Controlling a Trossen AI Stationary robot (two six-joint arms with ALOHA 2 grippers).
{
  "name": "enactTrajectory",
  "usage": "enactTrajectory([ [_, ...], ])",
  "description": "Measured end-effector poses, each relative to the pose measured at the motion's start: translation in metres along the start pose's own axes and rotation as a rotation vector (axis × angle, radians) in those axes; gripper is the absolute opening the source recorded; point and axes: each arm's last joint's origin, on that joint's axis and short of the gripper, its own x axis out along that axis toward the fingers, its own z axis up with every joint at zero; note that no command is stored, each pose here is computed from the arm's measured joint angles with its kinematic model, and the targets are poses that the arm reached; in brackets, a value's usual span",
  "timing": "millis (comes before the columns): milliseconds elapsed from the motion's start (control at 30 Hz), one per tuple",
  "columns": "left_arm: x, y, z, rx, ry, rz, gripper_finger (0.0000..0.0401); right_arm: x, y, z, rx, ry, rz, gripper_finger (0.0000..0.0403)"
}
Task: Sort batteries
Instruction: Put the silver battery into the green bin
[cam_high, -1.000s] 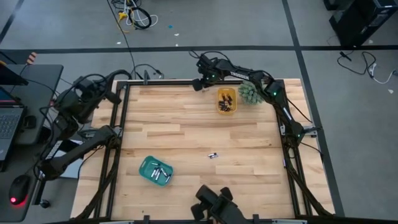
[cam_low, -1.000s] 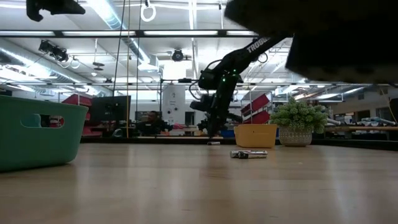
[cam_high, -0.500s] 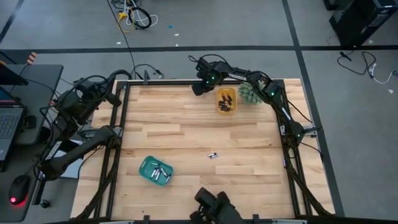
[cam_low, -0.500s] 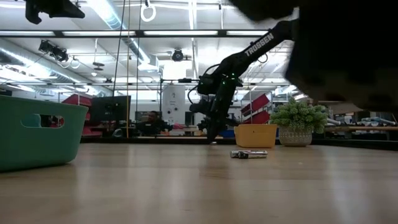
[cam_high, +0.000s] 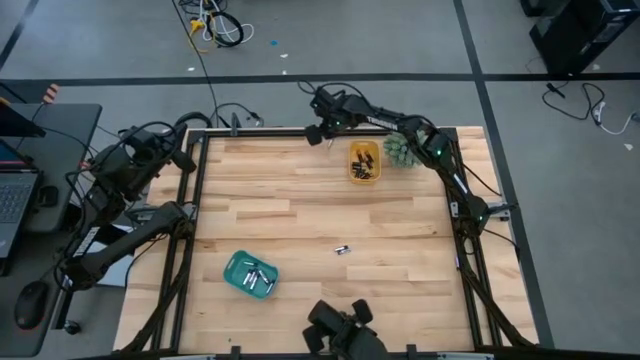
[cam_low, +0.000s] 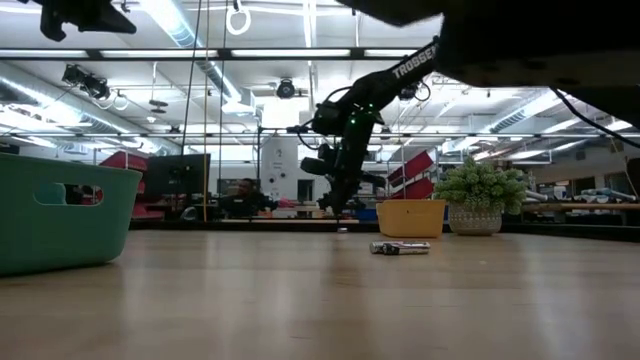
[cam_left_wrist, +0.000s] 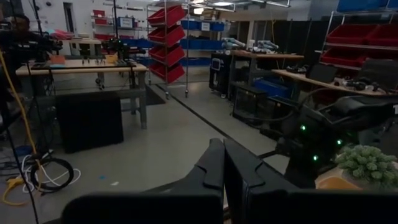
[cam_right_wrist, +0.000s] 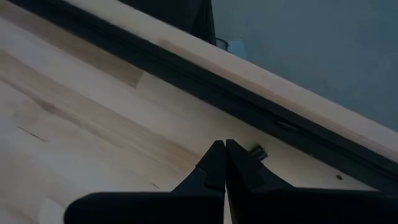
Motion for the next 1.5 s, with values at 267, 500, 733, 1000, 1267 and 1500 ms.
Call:
enactTrajectory([
  [267,0.0,0.0,-0.001,0.005,0.014,0.001,0.0,0.006,-0.015,0.001,-0.014,0.057,-0.017,0.0],
  [500,0.0,0.0,-0.002,0.006,0.017,0.002,0.0,0.008,-0.016,-0.001,-0.059,0.089,0.019,0.0],
  [733,0.0,0.0,-0.005,0.015,0.05,0.004,0.0,0.011,-0.022,0.0,-0.066,0.098,0.01,0.0],
  [1000,0.0,0.001,-0.006,0.02,0.065,0.006,0.0,0.04,-0.024,-0.002,-0.062,0.125,0.076,0.0],
  [1267,0.002,0.0,-0.008,0.045,0.061,0.005,0.0,0.042,-0.021,-0.002,-0.08,0.169,0.112,0.0],
  [1500,0.005,0.0,-0.015,0.08,0.097,0.006,0.0,0.002,0.003,0.013,-0.456,0.118,0.175,0.0],
])
